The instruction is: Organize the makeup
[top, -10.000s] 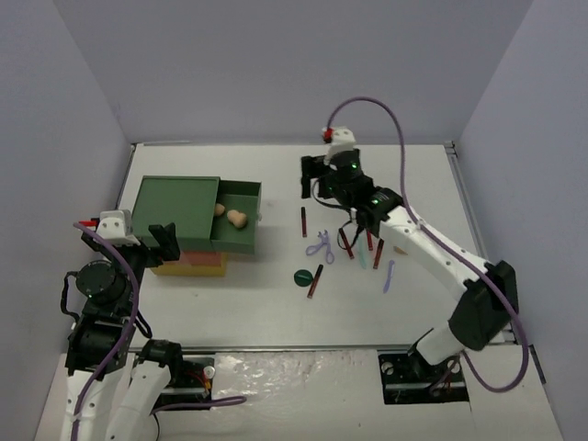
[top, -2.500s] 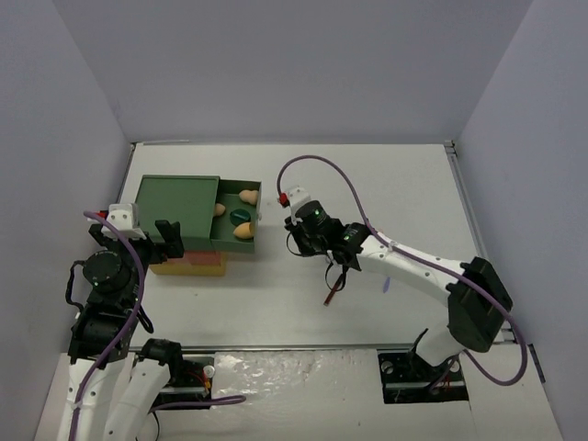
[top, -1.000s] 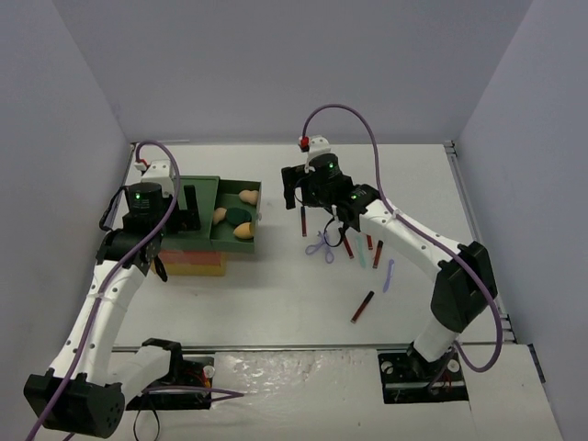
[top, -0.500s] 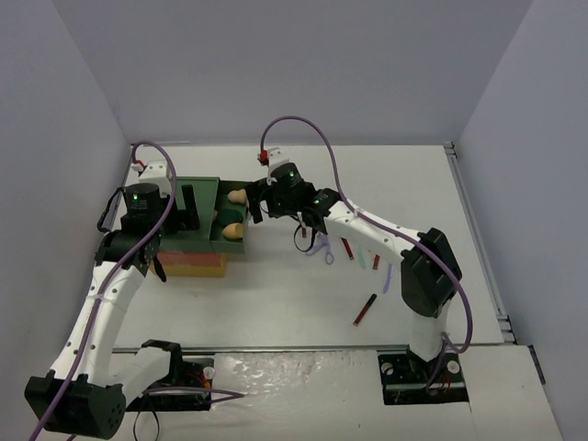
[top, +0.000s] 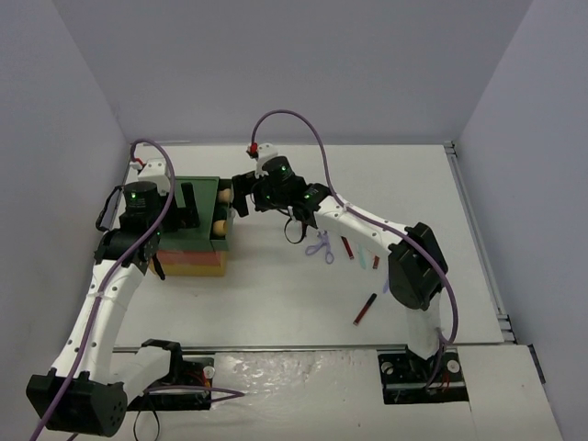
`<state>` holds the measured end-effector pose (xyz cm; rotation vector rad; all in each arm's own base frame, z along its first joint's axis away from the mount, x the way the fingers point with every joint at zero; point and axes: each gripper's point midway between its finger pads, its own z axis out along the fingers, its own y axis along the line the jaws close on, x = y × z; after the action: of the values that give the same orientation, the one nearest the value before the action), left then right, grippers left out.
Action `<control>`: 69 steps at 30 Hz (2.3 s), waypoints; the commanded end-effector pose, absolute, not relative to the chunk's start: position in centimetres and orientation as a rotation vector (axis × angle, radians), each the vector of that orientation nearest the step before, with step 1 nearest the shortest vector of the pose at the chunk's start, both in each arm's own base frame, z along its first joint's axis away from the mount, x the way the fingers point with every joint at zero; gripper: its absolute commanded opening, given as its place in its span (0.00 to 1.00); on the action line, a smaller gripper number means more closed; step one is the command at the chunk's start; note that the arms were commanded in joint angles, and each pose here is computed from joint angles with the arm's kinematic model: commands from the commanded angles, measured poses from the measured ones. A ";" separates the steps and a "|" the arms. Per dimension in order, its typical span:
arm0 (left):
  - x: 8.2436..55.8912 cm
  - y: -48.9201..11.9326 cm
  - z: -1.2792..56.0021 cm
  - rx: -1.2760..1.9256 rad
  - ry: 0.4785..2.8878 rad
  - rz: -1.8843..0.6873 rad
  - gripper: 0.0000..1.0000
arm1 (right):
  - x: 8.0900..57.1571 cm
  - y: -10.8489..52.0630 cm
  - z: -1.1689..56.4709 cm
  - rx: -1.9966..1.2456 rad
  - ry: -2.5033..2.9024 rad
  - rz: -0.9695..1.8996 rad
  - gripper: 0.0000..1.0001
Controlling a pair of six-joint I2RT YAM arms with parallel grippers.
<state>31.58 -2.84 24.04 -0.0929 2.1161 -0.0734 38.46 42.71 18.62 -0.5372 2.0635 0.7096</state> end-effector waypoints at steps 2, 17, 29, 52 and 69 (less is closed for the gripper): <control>31.8 -3.6 23.3 -0.111 2.137 -0.141 0.97 | 37.9 47.5 23.7 -0.577 1.875 0.940 0.94; 31.8 -3.3 23.0 -0.126 2.140 -0.149 0.97 | 34.9 49.6 23.9 -0.828 1.725 1.094 0.95; 32.2 -3.7 24.0 -0.130 2.092 -0.189 0.97 | 36.3 44.1 20.5 -0.881 1.765 1.023 0.86; 38.2 -6.3 26.1 0.053 2.116 0.120 0.97 | 32.8 42.9 19.2 -0.966 1.676 1.079 0.83; 41.8 -6.8 25.0 -0.025 2.135 0.131 0.93 | 33.2 47.0 19.0 -1.049 1.551 1.180 0.60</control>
<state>40.81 -6.84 23.46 0.0398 2.1857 0.1596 32.27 45.03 13.95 -1.0304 1.7718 1.1464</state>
